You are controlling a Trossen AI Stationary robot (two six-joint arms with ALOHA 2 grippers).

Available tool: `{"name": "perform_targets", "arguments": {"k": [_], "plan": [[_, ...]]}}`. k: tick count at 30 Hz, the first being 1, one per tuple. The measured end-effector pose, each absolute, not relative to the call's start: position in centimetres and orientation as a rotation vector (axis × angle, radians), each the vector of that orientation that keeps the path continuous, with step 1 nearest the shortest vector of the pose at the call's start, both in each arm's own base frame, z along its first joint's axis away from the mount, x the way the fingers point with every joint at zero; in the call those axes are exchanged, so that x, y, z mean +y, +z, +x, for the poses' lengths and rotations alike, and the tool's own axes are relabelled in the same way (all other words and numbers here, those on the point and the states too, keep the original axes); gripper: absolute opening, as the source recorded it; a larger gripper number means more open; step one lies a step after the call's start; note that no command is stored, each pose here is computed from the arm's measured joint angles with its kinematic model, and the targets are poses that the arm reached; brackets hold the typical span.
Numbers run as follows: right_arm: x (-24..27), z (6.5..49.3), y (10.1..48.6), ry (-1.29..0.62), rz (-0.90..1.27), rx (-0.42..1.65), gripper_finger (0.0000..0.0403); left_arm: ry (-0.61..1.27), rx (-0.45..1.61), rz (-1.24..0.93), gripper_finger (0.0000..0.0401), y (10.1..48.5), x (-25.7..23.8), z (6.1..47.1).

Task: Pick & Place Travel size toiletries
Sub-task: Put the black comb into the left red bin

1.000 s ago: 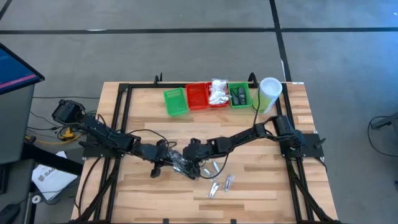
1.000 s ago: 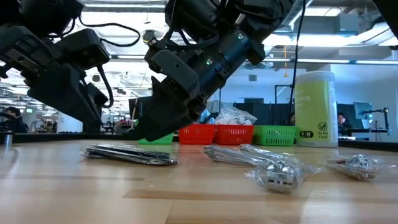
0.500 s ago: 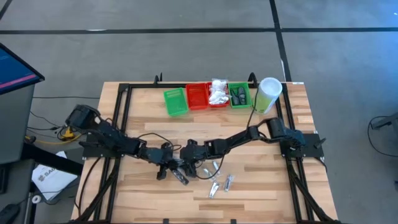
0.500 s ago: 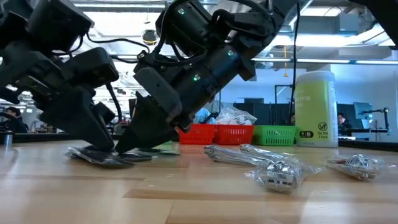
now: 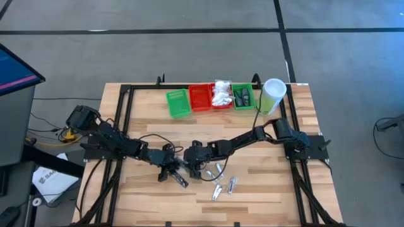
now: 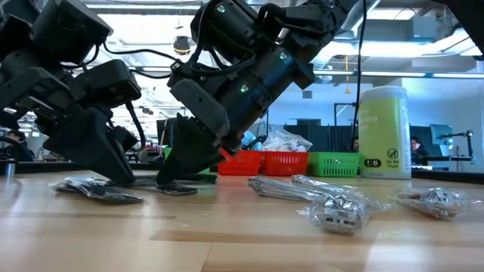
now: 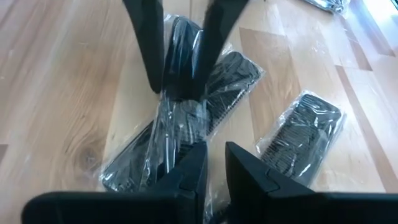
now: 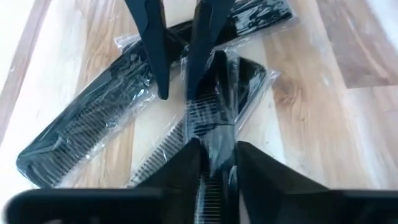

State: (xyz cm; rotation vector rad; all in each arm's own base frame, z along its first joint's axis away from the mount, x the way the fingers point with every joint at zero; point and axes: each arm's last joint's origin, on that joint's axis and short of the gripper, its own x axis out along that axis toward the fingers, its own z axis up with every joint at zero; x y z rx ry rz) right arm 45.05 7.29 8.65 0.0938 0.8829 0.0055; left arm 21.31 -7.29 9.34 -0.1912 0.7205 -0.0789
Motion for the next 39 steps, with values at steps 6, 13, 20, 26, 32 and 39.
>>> {"name": "perform_targets", "arguments": {"k": [6, 13, 20, 26, 32, 39], "plan": [[7.3, 45.2, 9.0, 0.022, 0.074, 0.861, 0.0013, -0.091, 0.668, -0.175, 0.0053, 10.3, -7.3, 21.3], [7.3, 45.4, 9.9, 0.040, 0.060, 0.866, 0.0009, -0.084, 0.617, -0.176, 0.0053, 11.9, -7.1, 21.0], [6.8, 44.7, 12.5, 0.040, 0.015, 0.887, 0.0002, -0.075, 0.586, -0.178, 0.0053, 13.5, -6.8, 20.4], [5.4, 44.0, 13.9, -0.017, -0.014, 0.926, 0.0001, -0.078, 0.569, -0.184, 0.0053, 14.2, -6.8, 20.1], [4.4, 44.1, 14.4, -0.046, -0.011, 0.917, 0.0000, -0.072, 0.574, -0.187, 0.0053, 14.1, -6.9, 20.0], [3.4, 44.1, 14.4, -0.064, -0.002, 0.923, 0.0000, -0.066, 0.572, -0.195, 0.0053, 14.2, -6.8, 20.0]]}}
